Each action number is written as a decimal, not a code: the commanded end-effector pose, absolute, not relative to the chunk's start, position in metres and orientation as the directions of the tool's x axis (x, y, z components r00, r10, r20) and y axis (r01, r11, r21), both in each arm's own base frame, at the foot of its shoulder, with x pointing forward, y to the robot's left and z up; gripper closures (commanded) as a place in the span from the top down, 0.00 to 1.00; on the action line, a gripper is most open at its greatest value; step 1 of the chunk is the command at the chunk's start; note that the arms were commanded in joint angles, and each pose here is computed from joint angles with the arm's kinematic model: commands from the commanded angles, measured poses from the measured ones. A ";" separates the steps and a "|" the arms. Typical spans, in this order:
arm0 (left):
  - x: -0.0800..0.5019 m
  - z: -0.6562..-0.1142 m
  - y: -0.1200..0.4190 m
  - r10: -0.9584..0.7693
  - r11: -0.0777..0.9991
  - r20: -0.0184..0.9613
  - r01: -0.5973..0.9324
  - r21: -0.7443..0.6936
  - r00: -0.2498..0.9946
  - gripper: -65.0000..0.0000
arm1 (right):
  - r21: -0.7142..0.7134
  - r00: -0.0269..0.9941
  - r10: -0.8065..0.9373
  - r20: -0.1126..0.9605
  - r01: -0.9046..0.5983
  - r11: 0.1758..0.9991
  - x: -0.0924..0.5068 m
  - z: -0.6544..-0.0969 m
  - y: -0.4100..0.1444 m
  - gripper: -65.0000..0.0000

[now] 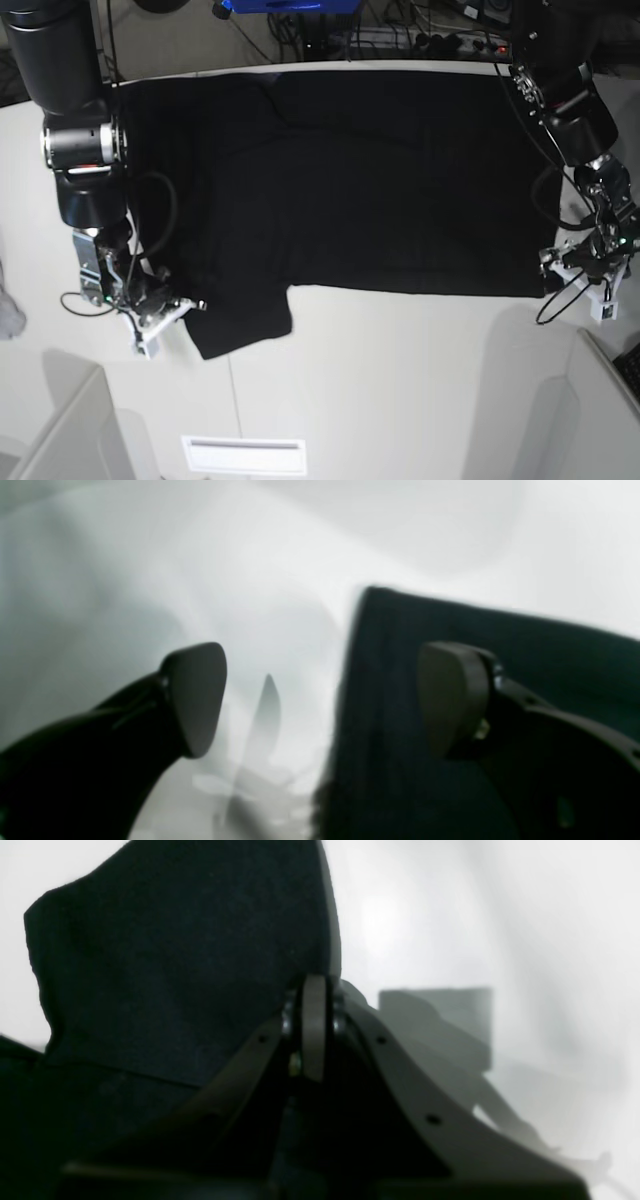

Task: Fold the T-shirt properly
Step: 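Grasp the hem corners with both grippers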

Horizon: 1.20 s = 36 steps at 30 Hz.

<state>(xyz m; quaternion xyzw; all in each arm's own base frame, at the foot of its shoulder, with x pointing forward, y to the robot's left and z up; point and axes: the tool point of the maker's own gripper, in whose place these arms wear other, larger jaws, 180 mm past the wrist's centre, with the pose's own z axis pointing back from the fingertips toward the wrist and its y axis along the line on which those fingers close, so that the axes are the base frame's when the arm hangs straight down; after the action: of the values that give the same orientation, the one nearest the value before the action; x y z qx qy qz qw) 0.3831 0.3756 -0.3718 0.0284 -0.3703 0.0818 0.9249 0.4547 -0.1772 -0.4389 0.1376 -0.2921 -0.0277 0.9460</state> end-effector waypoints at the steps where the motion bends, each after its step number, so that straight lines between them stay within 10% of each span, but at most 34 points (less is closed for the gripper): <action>1: 0.398 -0.350 0.387 0.127 0.983 0.731 -0.183 -0.003 0.670 0.88 | 0.256 0.823 -0.119 0.556 -0.033 0.966 0.463 -0.429 -0.183 0.00; 32: 0.416 -0.417 0.351 0.250 0.967 0.648 -0.212 -0.138 0.719 0.87 | 0.253 0.822 -0.120 0.556 -0.030 0.967 0.462 -0.429 -0.186 0.00; 36: 0.409 -0.423 0.351 0.248 0.968 0.638 -0.213 -0.134 0.729 0.64 | 0.254 0.821 -0.123 0.558 -0.028 0.967 0.462 -0.429 -0.186 0.00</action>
<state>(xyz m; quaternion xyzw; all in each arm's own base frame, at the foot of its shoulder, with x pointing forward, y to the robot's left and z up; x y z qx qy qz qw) 0.4143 0.3494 -0.4200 -0.0277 -0.3688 0.1263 0.9205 0.4546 -0.1789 -0.4388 0.1362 -0.2926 -0.0281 0.9461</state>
